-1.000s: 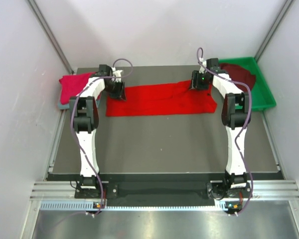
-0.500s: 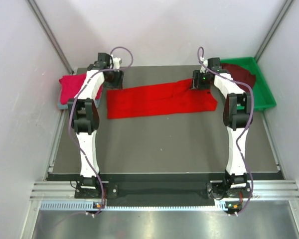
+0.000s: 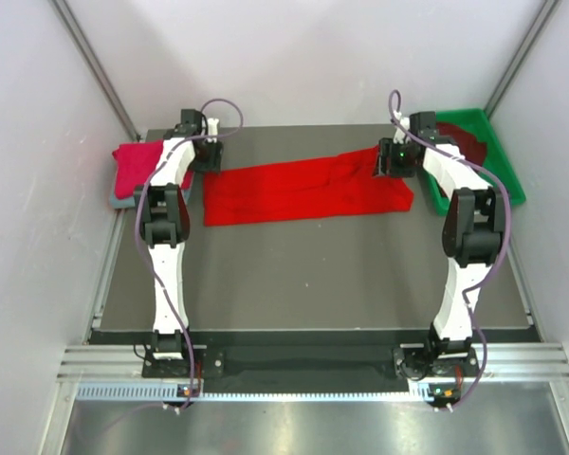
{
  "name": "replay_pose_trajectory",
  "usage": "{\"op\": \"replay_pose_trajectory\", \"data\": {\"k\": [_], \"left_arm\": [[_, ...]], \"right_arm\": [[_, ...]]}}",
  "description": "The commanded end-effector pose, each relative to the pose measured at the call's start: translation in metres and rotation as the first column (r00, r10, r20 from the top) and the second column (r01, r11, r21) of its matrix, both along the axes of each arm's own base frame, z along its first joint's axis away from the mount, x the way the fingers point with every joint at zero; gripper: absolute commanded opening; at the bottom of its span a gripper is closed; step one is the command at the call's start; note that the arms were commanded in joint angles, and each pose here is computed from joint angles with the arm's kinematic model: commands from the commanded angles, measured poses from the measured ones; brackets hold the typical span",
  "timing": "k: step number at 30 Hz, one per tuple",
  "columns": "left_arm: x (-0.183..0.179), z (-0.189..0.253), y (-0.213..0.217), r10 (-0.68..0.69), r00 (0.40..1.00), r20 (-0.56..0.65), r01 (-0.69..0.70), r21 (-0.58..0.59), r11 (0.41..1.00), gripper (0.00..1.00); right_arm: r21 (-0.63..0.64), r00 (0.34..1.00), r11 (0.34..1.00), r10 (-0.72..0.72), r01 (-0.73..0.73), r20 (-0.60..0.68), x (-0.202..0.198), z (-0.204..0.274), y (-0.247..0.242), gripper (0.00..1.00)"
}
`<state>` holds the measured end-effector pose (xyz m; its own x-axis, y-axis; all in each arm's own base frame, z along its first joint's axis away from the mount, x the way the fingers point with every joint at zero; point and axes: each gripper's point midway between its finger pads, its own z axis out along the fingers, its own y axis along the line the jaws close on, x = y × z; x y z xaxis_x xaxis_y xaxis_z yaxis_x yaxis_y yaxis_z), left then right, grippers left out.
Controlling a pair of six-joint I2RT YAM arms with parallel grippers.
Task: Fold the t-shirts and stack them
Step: Fold the tshirt
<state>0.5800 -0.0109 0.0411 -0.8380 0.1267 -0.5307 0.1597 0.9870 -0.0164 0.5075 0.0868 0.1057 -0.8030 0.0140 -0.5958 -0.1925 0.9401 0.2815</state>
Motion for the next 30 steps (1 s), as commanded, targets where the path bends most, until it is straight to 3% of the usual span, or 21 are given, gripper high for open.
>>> {"op": "replay_pose_trajectory", "data": {"k": [1,3,6,7,8,12,30], "left_arm": [[0.012,-0.002,0.014,0.022,0.999,0.030,-0.023,0.010,1.000,0.56],[0.012,-0.005,0.019,0.027,0.999,0.026,-0.027,0.006,1.000,0.52],[0.008,-0.009,0.018,0.017,1.000,0.005,-0.017,-0.015,1.000,0.35],[0.006,-0.006,0.018,0.017,1.000,0.006,-0.017,-0.022,1.000,0.21],[0.004,-0.005,0.018,0.019,1.000,0.001,-0.019,-0.030,0.999,0.15],[-0.009,-0.006,0.020,0.016,0.999,-0.030,-0.018,-0.050,0.999,0.00],[-0.062,0.021,0.008,-0.022,0.995,-0.099,0.011,-0.113,0.994,0.00]], "right_arm": [[-0.024,0.999,0.999,-0.022,0.021,-0.026,-0.019,0.003,-0.014,0.59],[-0.036,0.998,0.999,-0.024,0.022,-0.056,-0.029,-0.006,-0.017,0.59],[-0.076,0.994,0.997,-0.043,0.035,-0.099,-0.041,-0.022,-0.025,0.59],[-0.083,0.993,0.996,-0.050,0.042,-0.106,-0.043,-0.024,-0.028,0.59],[-0.084,0.991,0.996,-0.049,0.039,-0.122,-0.047,-0.030,-0.028,0.59],[-0.085,0.989,0.996,-0.042,0.030,-0.145,-0.055,-0.039,-0.027,0.59],[-0.222,0.989,0.974,-0.074,0.045,-0.126,0.000,-0.076,-0.058,0.56]]}}
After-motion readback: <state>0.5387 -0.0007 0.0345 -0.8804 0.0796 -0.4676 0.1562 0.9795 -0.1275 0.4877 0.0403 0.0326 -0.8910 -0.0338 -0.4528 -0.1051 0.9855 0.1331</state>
